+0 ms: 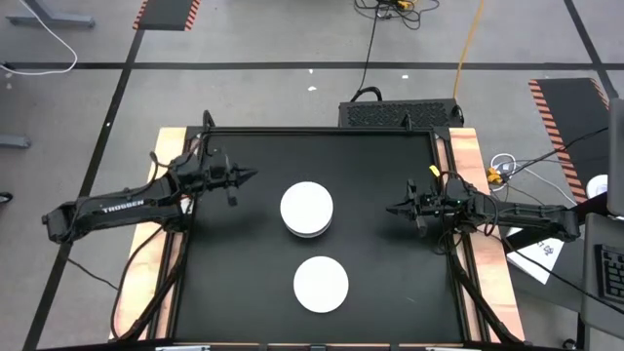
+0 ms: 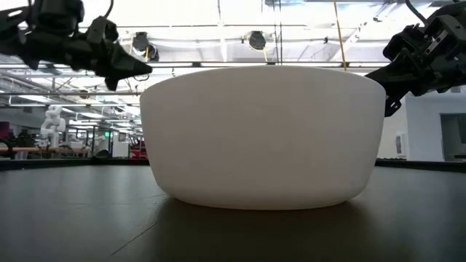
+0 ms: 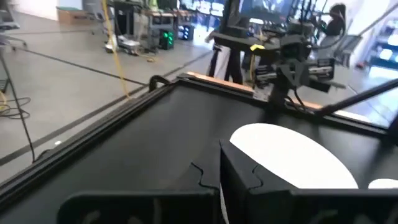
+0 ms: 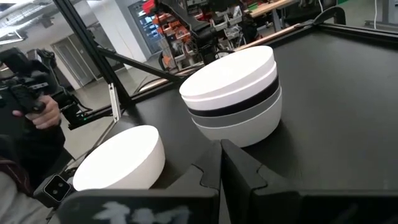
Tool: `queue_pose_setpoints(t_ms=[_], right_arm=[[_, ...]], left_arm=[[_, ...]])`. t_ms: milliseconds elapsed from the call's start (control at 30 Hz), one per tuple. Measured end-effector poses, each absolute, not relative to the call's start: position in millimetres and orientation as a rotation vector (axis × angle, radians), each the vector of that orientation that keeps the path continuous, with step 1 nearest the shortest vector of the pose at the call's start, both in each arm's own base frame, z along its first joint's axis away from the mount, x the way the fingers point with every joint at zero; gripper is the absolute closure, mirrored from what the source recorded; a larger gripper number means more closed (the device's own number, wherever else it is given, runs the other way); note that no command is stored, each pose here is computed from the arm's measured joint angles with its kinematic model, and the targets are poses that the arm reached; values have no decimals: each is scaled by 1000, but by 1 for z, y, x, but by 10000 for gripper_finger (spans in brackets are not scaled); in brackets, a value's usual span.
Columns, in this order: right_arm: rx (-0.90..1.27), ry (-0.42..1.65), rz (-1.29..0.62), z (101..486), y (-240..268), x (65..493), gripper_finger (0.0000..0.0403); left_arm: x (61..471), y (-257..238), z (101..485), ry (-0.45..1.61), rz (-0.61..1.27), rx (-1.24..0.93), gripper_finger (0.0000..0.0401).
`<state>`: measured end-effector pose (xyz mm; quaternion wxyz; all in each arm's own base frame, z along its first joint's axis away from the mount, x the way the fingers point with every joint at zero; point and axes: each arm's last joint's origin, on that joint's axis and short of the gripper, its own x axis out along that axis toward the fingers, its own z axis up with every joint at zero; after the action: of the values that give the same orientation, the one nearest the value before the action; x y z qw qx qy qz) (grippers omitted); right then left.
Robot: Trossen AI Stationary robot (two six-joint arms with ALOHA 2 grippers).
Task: Nest bowls inside each other
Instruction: Stack the white bowl on top of the stacked white bowl
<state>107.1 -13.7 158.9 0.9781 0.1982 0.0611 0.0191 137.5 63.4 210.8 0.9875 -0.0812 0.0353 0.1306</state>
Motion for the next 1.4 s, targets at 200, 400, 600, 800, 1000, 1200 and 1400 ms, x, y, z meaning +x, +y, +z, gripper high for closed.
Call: queue_pose_setpoints(t_ms=[200,400,600,800,1000,1200,1400], right_arm=[[405,123,38,159,-14,107,403],[405,124,38,159,-14,107,403],[388,124,39,159,-14,107,403],[373,124,39,159,-14,107,403],[373,124,39,159,-14,107,403],[343,98,46,161,-14,107,403],[298,-50,115,177,-12,108,400]], left_arm=[[122,60,196,4,291,-176,400],[110,54,189,-20,278,-170,400],[104,51,180,-2,278,-145,400],[101,50,164,23,316,-159,400],[101,51,163,37,326,-165,400],[101,50,163,38,312,-161,399],[101,50,163,39,306,-156,399]])
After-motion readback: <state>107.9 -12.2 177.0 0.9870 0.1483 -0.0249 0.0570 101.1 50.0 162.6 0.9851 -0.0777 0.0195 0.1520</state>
